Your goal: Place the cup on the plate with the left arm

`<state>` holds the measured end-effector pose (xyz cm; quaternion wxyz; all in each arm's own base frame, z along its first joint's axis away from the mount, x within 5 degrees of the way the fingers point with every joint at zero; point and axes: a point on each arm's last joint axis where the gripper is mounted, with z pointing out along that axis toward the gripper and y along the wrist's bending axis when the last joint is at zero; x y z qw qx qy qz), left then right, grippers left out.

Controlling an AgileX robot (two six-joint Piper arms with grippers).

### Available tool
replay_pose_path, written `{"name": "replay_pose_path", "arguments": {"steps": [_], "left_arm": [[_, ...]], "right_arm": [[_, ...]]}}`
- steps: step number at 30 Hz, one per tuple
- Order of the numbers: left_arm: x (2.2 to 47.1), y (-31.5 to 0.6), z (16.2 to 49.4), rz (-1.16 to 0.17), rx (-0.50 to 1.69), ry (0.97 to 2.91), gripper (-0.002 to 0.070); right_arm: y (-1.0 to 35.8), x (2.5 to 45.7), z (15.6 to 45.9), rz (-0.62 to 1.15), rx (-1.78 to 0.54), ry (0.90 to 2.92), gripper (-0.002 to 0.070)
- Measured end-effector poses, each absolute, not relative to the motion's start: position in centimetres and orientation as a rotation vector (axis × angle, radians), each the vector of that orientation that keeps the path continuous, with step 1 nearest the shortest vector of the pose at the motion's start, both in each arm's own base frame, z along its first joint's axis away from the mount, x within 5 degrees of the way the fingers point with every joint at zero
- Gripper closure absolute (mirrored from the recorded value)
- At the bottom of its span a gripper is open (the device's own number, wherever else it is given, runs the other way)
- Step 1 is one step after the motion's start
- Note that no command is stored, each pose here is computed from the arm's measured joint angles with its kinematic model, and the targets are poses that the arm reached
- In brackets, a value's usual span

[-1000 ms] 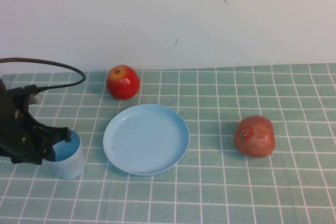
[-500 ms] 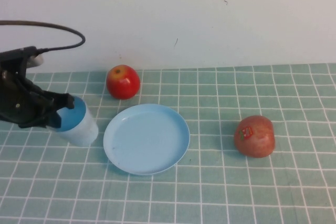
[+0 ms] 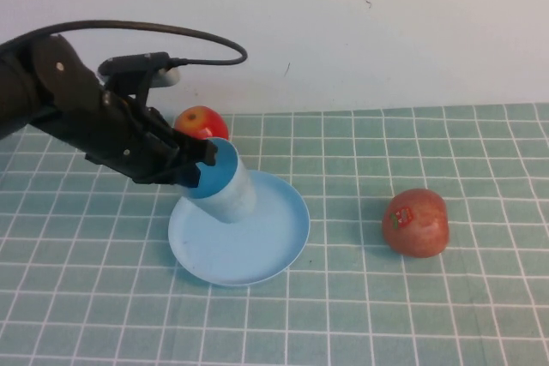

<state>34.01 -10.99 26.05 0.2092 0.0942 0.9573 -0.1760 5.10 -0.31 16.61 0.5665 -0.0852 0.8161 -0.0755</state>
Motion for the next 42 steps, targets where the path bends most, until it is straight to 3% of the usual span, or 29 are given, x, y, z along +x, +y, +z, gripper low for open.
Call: {"name": "replay_pose_path", "arguments": {"steps": [7, 13, 17, 20, 25, 28, 32, 35, 42], "left_arm": [[36.5, -12.2, 23.5, -0.412, 0.273, 2.745, 0.0617], [37.6, -12.5, 22.1, -0.405, 0.249, 2.780, 0.0437], [38.0, -12.6, 23.0, -0.404, 0.255, 2.761, 0.0396], [38.0, -12.4, 24.7, -0.386, 0.284, 2.737, 0.0432], [36.5, -11.9, 30.5, -0.363, 0.330, 2.628, 0.0601], [34.7, -11.3, 34.2, -0.363, 0.336, 2.535, 0.0655], [31.6, -10.5, 38.6, -0.375, 0.335, 2.415, 0.0670], [29.3, -9.8, 40.1, -0.378, 0.324, 2.372, 0.0672], [22.5, -7.6, 38.9, -0.363, 0.223, 2.401, 0.0672]], "right_arm": [[-0.3, 5.1, 16.6, -0.177, -0.200, 1.918, 0.0678], [-0.3, 5.1, 16.6, -0.177, -0.200, 1.918, 0.0678], [-0.3, 5.1, 16.6, -0.177, -0.200, 1.918, 0.0678], [-0.3, 5.1, 16.6, -0.177, -0.200, 1.918, 0.0678], [-0.3, 5.1, 16.6, -0.177, -0.200, 1.918, 0.0678], [-0.3, 5.1, 16.6, -0.177, -0.200, 1.918, 0.0678], [-0.3, 5.1, 16.6, -0.177, -0.200, 1.918, 0.0678], [-0.3, 5.1, 16.6, -0.177, -0.200, 1.918, 0.0678], [-0.3, 5.1, 16.6, -0.177, -0.200, 1.918, 0.0678]]}}
